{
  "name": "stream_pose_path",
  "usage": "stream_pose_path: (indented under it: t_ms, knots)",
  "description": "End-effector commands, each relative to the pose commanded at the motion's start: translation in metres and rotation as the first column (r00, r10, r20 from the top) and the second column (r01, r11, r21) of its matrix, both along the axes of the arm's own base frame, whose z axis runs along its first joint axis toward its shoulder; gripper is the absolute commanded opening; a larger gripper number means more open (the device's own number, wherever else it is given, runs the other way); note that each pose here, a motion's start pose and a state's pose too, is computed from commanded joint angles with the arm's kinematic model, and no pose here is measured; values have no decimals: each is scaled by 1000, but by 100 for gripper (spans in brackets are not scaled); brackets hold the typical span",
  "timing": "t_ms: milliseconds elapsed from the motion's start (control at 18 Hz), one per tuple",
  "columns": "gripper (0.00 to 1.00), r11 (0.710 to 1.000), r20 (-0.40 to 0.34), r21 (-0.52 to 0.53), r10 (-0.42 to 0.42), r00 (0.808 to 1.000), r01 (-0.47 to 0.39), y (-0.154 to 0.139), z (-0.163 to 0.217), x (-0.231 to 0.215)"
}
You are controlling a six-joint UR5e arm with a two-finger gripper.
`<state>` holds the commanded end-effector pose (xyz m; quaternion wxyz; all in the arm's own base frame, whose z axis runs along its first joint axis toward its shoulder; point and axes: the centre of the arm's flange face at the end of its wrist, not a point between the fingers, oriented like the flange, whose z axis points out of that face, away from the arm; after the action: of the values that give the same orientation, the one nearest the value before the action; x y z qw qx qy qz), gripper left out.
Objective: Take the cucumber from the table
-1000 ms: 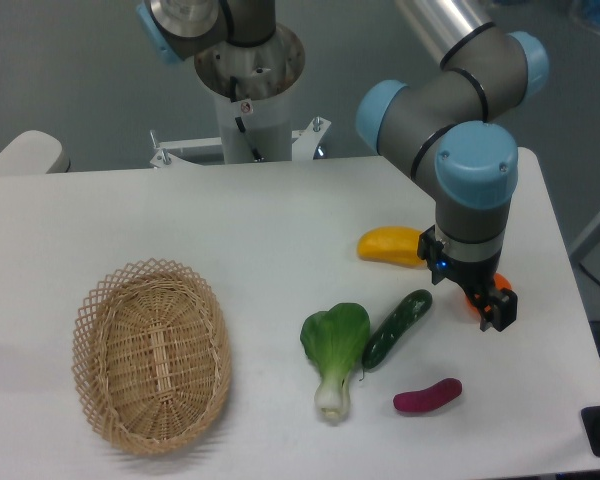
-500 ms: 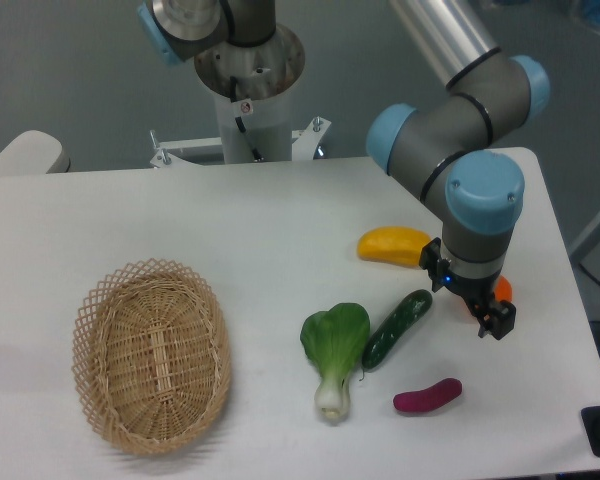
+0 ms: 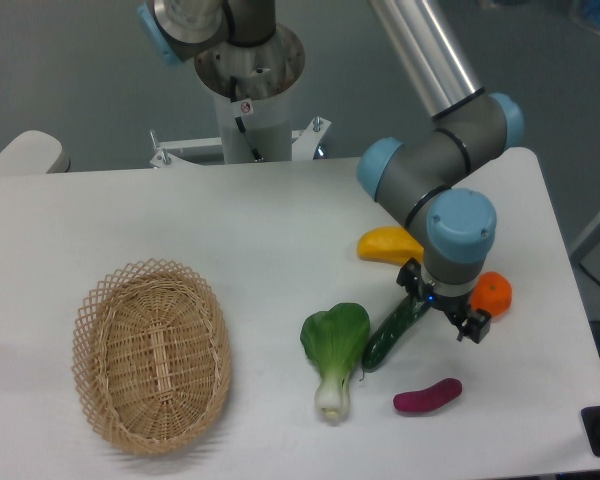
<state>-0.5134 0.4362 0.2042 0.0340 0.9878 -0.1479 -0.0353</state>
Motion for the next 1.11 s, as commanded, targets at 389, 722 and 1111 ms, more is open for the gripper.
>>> stream_pose_path:
  t_ms: [389,722,1111]
  knots:
    - [100,1000,24,-21,20,1000,-20,-3,-14,14]
    - [31,1000,11,-9,22,1000,-21,-1,-11,13]
    - [12,1000,-12,2,5,1000,-5,2,2,6]
